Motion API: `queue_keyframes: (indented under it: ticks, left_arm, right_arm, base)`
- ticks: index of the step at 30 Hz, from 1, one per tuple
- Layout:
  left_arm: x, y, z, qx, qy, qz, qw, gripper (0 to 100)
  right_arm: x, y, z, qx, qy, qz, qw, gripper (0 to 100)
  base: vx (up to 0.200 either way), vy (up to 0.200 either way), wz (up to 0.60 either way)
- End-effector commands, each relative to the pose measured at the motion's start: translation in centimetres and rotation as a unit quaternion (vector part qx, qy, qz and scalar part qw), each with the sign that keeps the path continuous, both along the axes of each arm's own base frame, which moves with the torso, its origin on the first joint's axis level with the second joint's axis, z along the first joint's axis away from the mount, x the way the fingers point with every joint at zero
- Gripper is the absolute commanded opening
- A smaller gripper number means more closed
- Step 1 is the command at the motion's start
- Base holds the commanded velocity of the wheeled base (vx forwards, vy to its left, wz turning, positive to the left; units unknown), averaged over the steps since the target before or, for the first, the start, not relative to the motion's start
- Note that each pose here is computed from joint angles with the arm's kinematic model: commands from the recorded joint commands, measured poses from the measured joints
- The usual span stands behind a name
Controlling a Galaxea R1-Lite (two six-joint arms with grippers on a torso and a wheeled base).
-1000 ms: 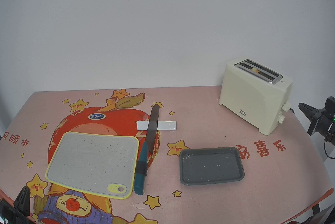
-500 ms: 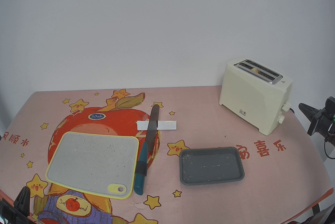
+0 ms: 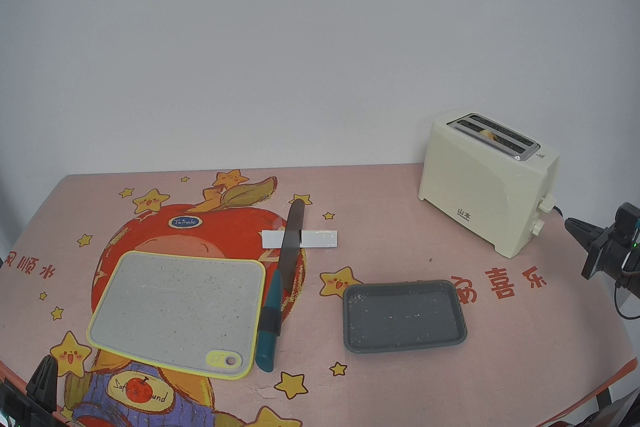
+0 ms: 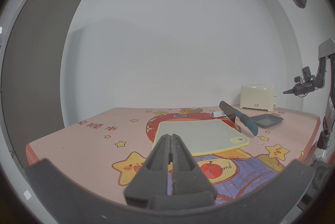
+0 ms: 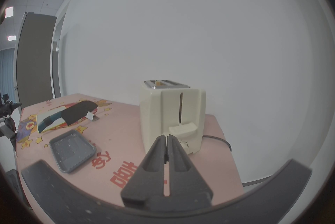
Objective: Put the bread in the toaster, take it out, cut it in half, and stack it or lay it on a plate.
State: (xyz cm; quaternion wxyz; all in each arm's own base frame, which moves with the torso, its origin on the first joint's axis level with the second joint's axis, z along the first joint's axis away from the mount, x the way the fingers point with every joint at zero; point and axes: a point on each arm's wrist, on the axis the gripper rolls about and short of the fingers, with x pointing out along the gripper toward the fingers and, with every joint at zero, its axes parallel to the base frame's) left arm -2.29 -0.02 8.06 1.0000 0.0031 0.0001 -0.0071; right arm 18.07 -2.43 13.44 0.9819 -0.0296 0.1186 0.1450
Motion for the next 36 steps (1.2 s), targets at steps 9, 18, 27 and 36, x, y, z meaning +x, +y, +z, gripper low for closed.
queue_keyframes:
  ticks: [9,18,27,36]
  left_arm:
    - [0.0,0.0,-0.5,0.0,0.001,-0.001,1.0,0]
    - [0.0,0.0,-0.5,0.0,0.001,-0.001,1.0,0]
    - [0.0,0.0,-0.5,0.0,0.001,0.0,1.0,0]
    - [0.0,0.0,-0.5,0.0,0.001,-0.001,1.0,0]
  right_arm:
    - [-0.4,0.1,-1.8,0.008,0.043,0.004,0.999,0]
    - [1.1,0.4,-2.9,0.013,0.074,0.017,0.9971,0]
    - [3.2,0.0,-3.3,0.012,0.057,0.013,0.9982,0]
    - [4.3,-0.1,-3.6,0.007,0.029,0.012,0.9995,0]
  base:
    - [0.0,0.0,0.0]
    - [0.0,0.0,0.0]
    - [0.0,0.0,0.0]
    - [0.0,0.0,0.0]
